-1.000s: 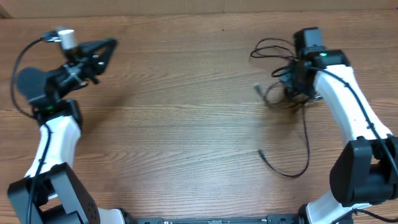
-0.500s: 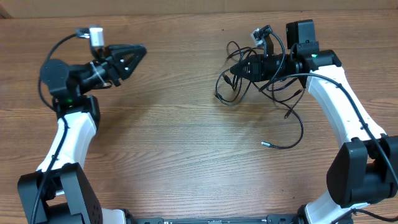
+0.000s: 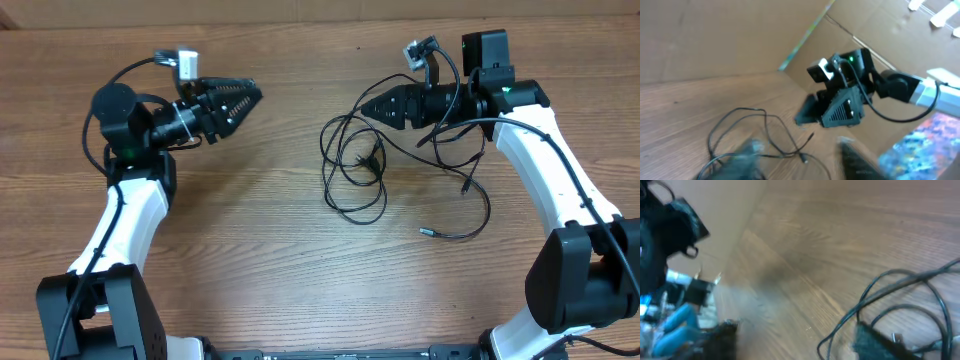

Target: Untangle cables

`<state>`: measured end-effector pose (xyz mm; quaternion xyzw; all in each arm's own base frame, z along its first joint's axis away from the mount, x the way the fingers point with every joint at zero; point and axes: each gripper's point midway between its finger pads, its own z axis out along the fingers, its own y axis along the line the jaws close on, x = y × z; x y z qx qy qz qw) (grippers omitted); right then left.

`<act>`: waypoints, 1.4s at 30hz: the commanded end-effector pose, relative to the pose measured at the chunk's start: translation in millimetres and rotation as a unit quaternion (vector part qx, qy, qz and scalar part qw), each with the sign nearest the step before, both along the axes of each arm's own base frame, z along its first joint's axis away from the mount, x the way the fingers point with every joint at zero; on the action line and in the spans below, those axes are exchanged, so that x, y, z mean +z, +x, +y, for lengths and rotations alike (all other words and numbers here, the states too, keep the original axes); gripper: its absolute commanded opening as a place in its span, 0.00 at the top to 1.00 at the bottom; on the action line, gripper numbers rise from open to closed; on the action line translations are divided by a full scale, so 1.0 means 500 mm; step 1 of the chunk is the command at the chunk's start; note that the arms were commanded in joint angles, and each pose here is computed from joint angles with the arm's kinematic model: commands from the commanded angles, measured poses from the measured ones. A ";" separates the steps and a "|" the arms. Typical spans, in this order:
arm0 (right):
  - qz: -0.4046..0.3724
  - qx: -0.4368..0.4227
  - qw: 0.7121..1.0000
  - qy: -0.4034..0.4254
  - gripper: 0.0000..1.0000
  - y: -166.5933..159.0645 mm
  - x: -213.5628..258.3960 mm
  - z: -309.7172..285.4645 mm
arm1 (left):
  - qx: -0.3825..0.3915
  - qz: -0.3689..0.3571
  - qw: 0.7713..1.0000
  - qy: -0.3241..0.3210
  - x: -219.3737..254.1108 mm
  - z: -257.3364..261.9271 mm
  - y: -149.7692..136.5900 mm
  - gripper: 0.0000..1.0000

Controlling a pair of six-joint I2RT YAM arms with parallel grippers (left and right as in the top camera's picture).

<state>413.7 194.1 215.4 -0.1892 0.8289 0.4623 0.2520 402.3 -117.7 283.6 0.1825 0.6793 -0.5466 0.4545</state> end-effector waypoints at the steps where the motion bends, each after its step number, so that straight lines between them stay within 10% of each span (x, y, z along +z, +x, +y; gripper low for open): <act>1: -0.029 -0.024 0.999 0.011 0.14 0.035 0.039 -0.015 | -0.012 -0.020 1.000 0.005 0.016 -0.026 -0.007 0.11; 8: -0.081 -0.066 0.994 0.026 0.00 0.091 0.142 -0.061 | -0.025 0.006 1.000 0.003 0.001 -0.078 -0.013 0.00; 12: -0.036 -0.155 0.987 -0.015 0.00 0.124 0.105 -0.116 | 0.082 0.162 0.983 0.035 -0.120 -0.090 0.032 0.00; 26: 0.042 -0.264 0.957 -0.113 0.00 0.125 0.019 -0.205 | 0.204 0.114 0.906 0.354 -0.352 -0.223 -0.011 0.17; 38: 0.051 -0.285 0.947 -0.141 0.00 0.123 0.002 -0.226 | 0.165 0.144 0.916 0.335 -0.463 -0.274 0.004 0.44; 42: 0.051 -0.285 0.947 -0.141 0.00 0.123 0.002 -0.226 | 0.154 0.154 0.920 0.326 -0.465 -0.282 -0.002 0.78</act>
